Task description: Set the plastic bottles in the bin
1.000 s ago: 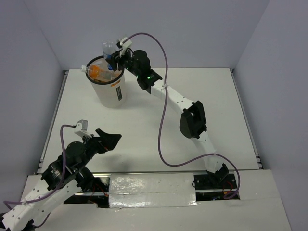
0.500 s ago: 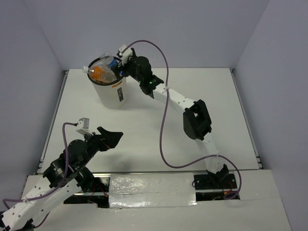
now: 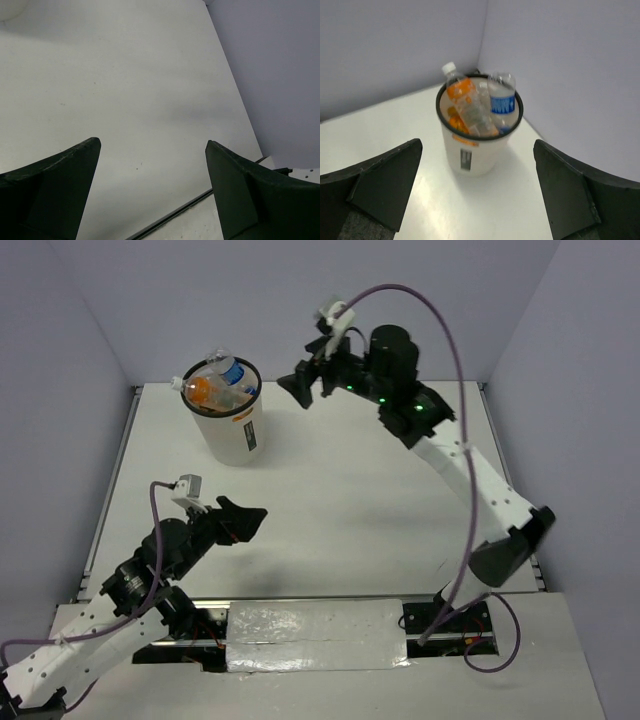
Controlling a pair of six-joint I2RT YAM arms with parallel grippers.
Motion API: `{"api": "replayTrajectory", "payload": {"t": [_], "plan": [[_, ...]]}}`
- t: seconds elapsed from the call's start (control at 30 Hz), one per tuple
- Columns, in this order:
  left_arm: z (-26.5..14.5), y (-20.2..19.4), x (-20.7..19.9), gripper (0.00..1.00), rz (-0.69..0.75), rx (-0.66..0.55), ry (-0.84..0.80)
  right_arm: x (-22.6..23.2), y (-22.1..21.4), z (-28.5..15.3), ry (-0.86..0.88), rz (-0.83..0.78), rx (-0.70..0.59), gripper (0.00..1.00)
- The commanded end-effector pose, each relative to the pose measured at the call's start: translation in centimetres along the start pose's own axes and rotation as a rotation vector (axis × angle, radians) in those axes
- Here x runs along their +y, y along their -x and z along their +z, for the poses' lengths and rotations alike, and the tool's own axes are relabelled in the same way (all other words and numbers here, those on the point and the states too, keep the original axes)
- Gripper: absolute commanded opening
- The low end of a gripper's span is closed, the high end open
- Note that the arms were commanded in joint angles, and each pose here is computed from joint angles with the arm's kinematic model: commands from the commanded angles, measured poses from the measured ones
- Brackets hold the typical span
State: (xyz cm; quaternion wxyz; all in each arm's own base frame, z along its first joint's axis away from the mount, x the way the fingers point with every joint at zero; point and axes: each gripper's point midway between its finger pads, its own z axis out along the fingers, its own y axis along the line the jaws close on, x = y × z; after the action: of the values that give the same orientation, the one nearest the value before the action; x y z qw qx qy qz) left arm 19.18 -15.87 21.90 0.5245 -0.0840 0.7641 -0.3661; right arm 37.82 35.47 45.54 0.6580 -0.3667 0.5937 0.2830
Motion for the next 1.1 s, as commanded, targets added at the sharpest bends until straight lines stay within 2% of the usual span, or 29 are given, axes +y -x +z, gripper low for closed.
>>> {"api": "replayTrajectory", "payload": {"t": [0.0,0.07,0.1,0.13,0.27,0.4,0.53,0.8,1.07], "plan": [[0.2,2.7,-3.9,1.00,0.032,-0.056,-0.127,0.4,-3.2,-6.3,0.050,0.134,0.163,1.00],[0.7,2.7,-4.1,0.99,0.058,-0.049,-0.125,-1.8,-5.9,-8.9,-0.024,0.211,0.228,1.00],[0.9,2.7,-4.1,0.99,0.079,-0.048,-0.122,-2.7,-5.0,-10.8,-0.102,0.243,0.211,1.00],[1.1,2.8,-4.2,0.99,0.090,-0.048,-0.122,-3.5,-6.6,-11.9,-0.160,0.267,0.245,1.00],[1.4,3.6,-4.5,0.99,0.127,-0.070,-0.117,-6.9,-8.3,-18.3,-0.419,0.252,0.261,1.00],[1.6,4.5,-4.4,0.99,0.147,-0.095,-0.090,-7.1,-8.4,-23.8,-0.588,0.189,0.226,1.00],[1.9,4.6,-3.9,0.99,0.146,-0.103,-0.059,-6.2,-11.0,-26.9,-0.654,0.226,0.277,1.00],[2.1,3.3,-3.3,0.99,0.086,-0.074,-0.054,-5.4,-13.4,-30.0,-0.722,0.230,0.297,1.00],[1.5,3.8,-2.9,0.99,0.084,-0.089,-0.030,-6.3,-15.6,-30.4,-0.798,0.268,0.307,1.00]]}}
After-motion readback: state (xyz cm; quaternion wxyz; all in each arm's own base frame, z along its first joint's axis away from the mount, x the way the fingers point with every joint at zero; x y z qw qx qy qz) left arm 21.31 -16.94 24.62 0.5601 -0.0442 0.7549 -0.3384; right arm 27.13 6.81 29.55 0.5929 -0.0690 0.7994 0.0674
